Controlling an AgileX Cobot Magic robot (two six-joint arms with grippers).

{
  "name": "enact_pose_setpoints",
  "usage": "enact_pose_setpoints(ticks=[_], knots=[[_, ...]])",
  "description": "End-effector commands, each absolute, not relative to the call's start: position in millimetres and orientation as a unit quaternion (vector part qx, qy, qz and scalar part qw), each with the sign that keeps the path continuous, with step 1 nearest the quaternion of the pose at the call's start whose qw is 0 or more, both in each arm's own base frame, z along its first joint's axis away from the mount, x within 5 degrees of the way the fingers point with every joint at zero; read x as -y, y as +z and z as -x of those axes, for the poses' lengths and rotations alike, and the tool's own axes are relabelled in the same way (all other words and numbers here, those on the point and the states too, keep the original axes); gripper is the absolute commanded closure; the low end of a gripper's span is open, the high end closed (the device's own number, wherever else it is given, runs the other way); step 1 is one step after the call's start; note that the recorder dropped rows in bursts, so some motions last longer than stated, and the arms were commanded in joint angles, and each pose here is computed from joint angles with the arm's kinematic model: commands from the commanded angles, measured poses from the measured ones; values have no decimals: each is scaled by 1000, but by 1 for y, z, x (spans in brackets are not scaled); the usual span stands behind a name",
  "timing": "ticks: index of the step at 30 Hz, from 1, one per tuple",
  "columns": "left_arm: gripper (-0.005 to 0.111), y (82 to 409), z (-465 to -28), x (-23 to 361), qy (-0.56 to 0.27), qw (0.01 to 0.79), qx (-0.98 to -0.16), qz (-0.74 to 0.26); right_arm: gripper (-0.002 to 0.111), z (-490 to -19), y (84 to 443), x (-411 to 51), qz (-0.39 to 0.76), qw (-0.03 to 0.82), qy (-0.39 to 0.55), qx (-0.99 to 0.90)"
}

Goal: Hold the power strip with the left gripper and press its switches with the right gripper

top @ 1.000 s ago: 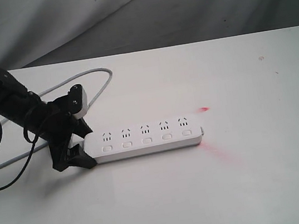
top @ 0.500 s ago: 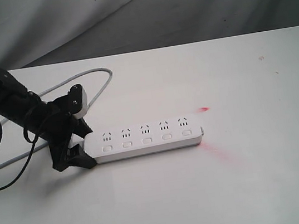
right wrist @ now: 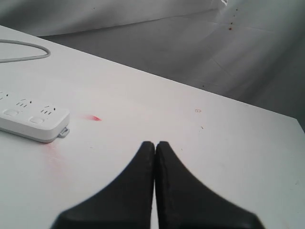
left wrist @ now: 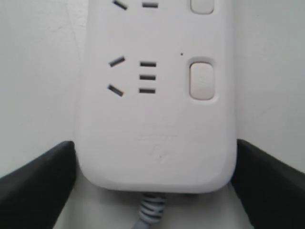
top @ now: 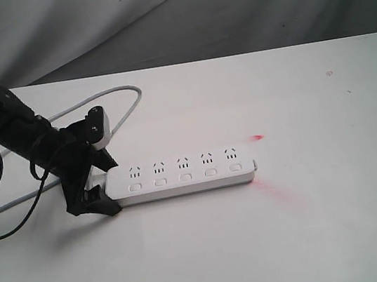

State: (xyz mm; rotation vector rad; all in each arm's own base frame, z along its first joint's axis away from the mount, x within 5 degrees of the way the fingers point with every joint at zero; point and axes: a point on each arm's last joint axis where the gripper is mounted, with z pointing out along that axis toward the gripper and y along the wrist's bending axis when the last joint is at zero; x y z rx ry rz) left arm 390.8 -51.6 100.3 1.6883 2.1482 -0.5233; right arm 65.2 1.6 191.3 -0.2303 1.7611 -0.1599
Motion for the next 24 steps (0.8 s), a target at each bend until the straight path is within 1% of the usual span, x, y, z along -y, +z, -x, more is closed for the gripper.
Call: enact_pose_setpoints(ticks=[1,2,4,6,7,8,9,10,14,16,19,20,22,24], knots=[[2,105,-392,54,-180,184,-763,-593,108,-65,191,-1,102,627,-77,-768],[2,108,-392,54,-179,187,-766,-589,108,-65,191,-1,102,627,-77,-768],[2,127,-392,53,-164,202,-764,-591,108,-65,191,-1,102,627,-77,-768],[2,154,-389,52,-142,217,-758,-599,108,-65,191,-1,102,627,-77,-768],[2,175,-386,51,-127,228,-761,-595,108,-65,191,-1,102,627,-77,-768],[2,187,-384,51,-123,235,-769,-582,108,-65,191,-1,102,627,-77,-768],[2,213,-378,50,-119,256,-792,-541,108,-65,191,-1,102,627,-77,-768],[2,224,-376,50,-116,266,-803,-521,108,-65,191,-1,102,627,-77,-768],[2,278,-365,45,-96,331,-858,-381,108,-65,191,-1,102,627,-77,-768],[2,297,-357,39,-62,350,-866,-352,108,-65,191,-1,102,627,-77,-768],[3,323,-339,29,0,351,-867,-354,108,-65,191,-1,102,627,-77,-768],[6,330,-333,26,19,350,-870,-348,108,-65,191,-1,102,627,-77,-768],[16,342,-324,20,43,353,-875,-327,108,-65,191,-1,102,627,-77,-768],[34,357,-313,18,58,369,-873,-312,108,-65,191,-1,102,627,-77,-768]])
